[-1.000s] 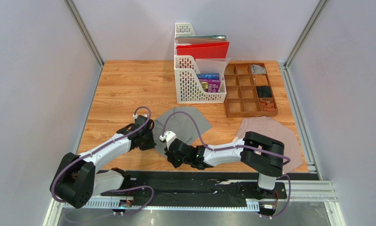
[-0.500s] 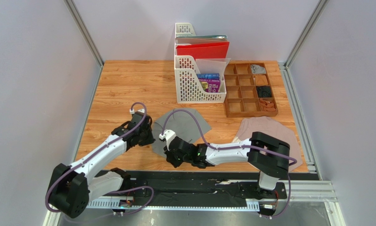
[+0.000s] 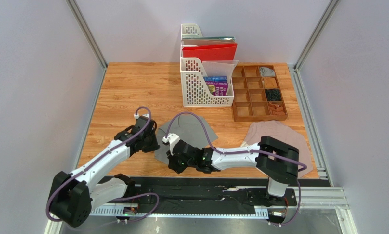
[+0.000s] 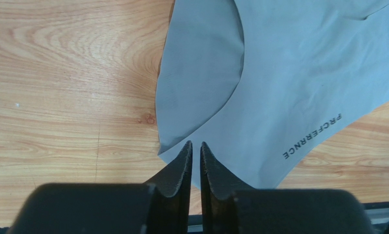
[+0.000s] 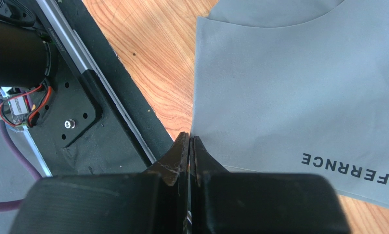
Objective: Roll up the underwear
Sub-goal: Adjust the underwear at the center of the board.
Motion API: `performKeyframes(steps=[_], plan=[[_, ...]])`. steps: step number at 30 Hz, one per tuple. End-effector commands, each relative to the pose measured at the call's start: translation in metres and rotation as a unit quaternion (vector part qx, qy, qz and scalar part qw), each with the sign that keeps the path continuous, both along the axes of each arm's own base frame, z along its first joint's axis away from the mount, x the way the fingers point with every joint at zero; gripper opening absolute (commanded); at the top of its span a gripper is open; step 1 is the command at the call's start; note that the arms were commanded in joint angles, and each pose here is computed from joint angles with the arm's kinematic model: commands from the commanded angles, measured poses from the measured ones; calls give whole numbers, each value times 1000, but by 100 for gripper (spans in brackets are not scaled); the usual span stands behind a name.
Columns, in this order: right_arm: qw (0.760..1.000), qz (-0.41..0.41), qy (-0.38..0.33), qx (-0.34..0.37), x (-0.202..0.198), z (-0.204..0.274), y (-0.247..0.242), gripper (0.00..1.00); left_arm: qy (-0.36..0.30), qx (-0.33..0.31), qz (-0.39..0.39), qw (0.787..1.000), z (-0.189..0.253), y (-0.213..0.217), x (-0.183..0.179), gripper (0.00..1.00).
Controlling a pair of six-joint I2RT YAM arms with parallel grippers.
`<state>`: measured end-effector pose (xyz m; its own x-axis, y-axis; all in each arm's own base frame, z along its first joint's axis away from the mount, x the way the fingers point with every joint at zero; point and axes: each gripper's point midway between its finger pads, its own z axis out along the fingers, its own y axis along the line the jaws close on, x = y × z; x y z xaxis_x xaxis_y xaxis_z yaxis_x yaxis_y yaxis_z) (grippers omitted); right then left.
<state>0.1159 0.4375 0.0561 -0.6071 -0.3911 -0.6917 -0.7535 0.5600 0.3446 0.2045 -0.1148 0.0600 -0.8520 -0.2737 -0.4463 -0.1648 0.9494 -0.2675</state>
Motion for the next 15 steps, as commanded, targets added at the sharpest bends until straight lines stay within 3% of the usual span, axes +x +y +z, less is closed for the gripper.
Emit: performKeyframes(steps=[1, 6, 15], plan=[[1000, -22, 0, 18, 3, 6, 3, 0, 6, -9, -12, 1000, -4, -10, 6, 23], [999, -30, -2, 19, 4, 6, 0, 0, 27, 7, -5, 1000, -12, -5, 3, 36], [999, -32, -1, 19, 3, 1, -4, 0, 41, 14, 18, 999, -20, 4, -8, 35]])
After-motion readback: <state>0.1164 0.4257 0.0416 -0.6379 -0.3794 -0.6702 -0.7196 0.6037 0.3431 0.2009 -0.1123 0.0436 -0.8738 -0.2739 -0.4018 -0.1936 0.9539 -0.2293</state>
